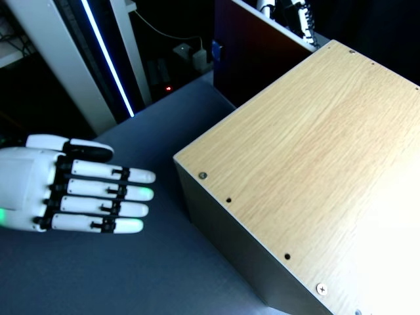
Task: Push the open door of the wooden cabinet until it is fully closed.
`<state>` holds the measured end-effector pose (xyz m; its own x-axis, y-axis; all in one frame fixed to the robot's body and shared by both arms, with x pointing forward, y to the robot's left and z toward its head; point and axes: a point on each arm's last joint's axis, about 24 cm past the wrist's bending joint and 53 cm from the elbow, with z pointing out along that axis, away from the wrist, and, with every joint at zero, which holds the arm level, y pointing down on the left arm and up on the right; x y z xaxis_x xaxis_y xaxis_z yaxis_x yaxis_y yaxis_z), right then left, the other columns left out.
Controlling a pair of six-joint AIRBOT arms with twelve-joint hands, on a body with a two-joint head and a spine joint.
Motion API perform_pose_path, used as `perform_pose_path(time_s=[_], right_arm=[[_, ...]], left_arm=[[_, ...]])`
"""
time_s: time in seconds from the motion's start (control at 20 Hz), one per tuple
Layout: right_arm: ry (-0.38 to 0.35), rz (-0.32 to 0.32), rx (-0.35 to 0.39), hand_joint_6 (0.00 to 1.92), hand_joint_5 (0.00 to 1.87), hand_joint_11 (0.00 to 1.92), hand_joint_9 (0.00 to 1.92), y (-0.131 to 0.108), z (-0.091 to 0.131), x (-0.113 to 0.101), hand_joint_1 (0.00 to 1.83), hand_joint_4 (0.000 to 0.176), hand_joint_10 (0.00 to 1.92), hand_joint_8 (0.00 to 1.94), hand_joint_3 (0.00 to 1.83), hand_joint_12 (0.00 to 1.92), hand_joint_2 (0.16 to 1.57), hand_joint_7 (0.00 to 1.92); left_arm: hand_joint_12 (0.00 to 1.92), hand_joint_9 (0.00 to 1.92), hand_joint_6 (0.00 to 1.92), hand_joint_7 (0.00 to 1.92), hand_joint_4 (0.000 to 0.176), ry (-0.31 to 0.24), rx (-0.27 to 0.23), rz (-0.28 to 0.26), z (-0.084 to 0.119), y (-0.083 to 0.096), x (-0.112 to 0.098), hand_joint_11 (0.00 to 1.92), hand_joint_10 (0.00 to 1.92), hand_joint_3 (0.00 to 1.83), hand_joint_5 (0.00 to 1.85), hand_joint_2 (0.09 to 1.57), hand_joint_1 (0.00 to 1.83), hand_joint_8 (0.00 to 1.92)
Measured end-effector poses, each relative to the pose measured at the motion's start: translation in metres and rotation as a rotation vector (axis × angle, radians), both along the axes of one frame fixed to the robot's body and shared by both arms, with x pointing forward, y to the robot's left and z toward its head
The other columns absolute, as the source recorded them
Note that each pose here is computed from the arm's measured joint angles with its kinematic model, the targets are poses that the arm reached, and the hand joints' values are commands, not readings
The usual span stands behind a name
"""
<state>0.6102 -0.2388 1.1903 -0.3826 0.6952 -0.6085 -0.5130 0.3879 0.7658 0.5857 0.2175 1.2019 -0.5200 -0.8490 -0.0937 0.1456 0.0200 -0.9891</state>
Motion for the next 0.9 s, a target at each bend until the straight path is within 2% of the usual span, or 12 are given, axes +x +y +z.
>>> perform_pose_path(time_s=[0.15, 0.3, 0.4, 0.5, 0.55, 0.6, 0.65, 0.7, 0.8, 0.85, 0.9], right_arm=[[0.001, -0.003, 0.001, 0.0, 0.35, 0.06, 0.24, 0.0, 0.0, 0.0, 0.34, 0.0, 0.01, 0.0, 0.01, 0.37, 1.32, 0.31], [0.0, -0.002, 0.001, 0.0, 0.34, 0.05, 0.23, 0.0, 0.0, 0.0, 0.37, 0.0, 0.0, 0.0, 0.0, 0.38, 1.33, 0.3], [0.0, -0.002, 0.001, 0.0, 0.33, 0.05, 0.23, 0.0, 0.0, 0.0, 0.35, 0.0, 0.0, 0.0, 0.0, 0.38, 1.33, 0.3], [0.001, -0.003, 0.001, 0.0, 0.33, 0.04, 0.22, 0.0, 0.0, 0.0, 0.32, 0.0, 0.0, 0.0, 0.0, 0.37, 1.32, 0.3], [0.0, -0.002, 0.001, 0.0, 0.34, 0.05, 0.23, 0.0, 0.0, 0.0, 0.34, 0.0, 0.0, 0.0, 0.0, 0.37, 1.32, 0.31], [0.0, -0.002, 0.001, 0.01, 0.34, 0.06, 0.24, 0.0, 0.0, 0.0, 0.34, 0.0, 0.01, 0.01, 0.0, 0.37, 1.31, 0.31], [0.0, -0.002, 0.001, 0.0, 0.35, 0.06, 0.24, 0.0, 0.0, 0.0, 0.35, 0.0, 0.01, 0.0, 0.0, 0.37, 1.32, 0.31], [0.001, -0.002, 0.002, 0.0, 0.34, 0.06, 0.24, 0.0, 0.0, 0.0, 0.37, 0.0, 0.0, 0.0, 0.0, 0.37, 1.32, 0.31], [0.001, -0.002, 0.003, 0.0, 0.34, 0.05, 0.23, 0.0, 0.0, 0.0, 0.37, 0.0, 0.0, 0.0, 0.0, 0.37, 1.33, 0.29], [0.002, -0.003, 0.002, 0.0, 0.33, 0.04, 0.22, 0.0, 0.0, 0.001, 0.36, 0.0, 0.0, 0.0, 0.0, 0.37, 1.33, 0.29], [0.002, -0.002, 0.002, 0.0, 0.33, 0.04, 0.23, 0.0, 0.0, 0.0, 0.35, 0.0, 0.0, 0.0, 0.0, 0.37, 1.33, 0.29]], left_arm=[[0.08, 0.11, 0.0, 0.11, 0.0, -0.003, 0.004, 0.005, 0.001, 0.002, 0.002, 0.13, 0.0, 0.0, 0.1, 1.42, 0.05, 0.0], [0.09, 0.16, 0.01, 0.15, 0.0, -0.006, 0.012, -0.013, 0.0, -0.002, -0.001, 0.17, 0.02, 0.0, 0.11, 1.41, 0.04, 0.01], [0.09, 0.19, 0.01, 0.18, 0.008, -0.01, 0.021, -0.033, 0.0, -0.006, -0.003, 0.2, 0.02, 0.0, 0.13, 1.4, 0.09, 0.01], [0.06, 0.17, 0.0, 0.15, 0.013, -0.012, 0.028, -0.045, -0.001, -0.008, -0.005, 0.19, 0.0, 0.01, 0.1, 1.42, 0.04, 0.0], [0.06, 0.17, 0.01, 0.16, 0.002, -0.012, 0.029, -0.046, -0.001, -0.008, -0.005, 0.2, 0.0, 0.01, 0.12, 1.44, 0.04, 0.01], [0.05, 0.17, 0.0, 0.15, 0.001, -0.013, 0.033, -0.05, -0.001, -0.009, -0.005, 0.18, 0.0, 0.01, 0.11, 1.46, 0.01, 0.0], [0.05, 0.19, 0.0, 0.17, 0.016, -0.016, 0.041, -0.06, -0.001, -0.011, -0.006, 0.2, 0.01, 0.01, 0.11, 1.46, 0.0, 0.01], [0.05, 0.2, 0.01, 0.18, 0.008, -0.016, 0.045, -0.07, -0.001, -0.014, -0.006, 0.22, 0.01, 0.0, 0.13, 1.47, 0.03, 0.01], [0.03, 0.19, 0.0, 0.17, 0.013, -0.017, 0.056, -0.089, -0.002, -0.018, -0.009, 0.2, 0.0, 0.0, 0.12, 1.48, 0.01, 0.0], [0.02, 0.2, 0.0, 0.18, 0.004, -0.017, 0.056, -0.092, -0.002, -0.019, -0.009, 0.2, 0.0, 0.0, 0.13, 1.48, 0.03, 0.0], [0.01, 0.18, 0.0, 0.16, 0.012, -0.016, 0.051, -0.095, -0.003, -0.021, -0.009, 0.18, 0.0, 0.0, 0.12, 1.49, 0.01, 0.0]])
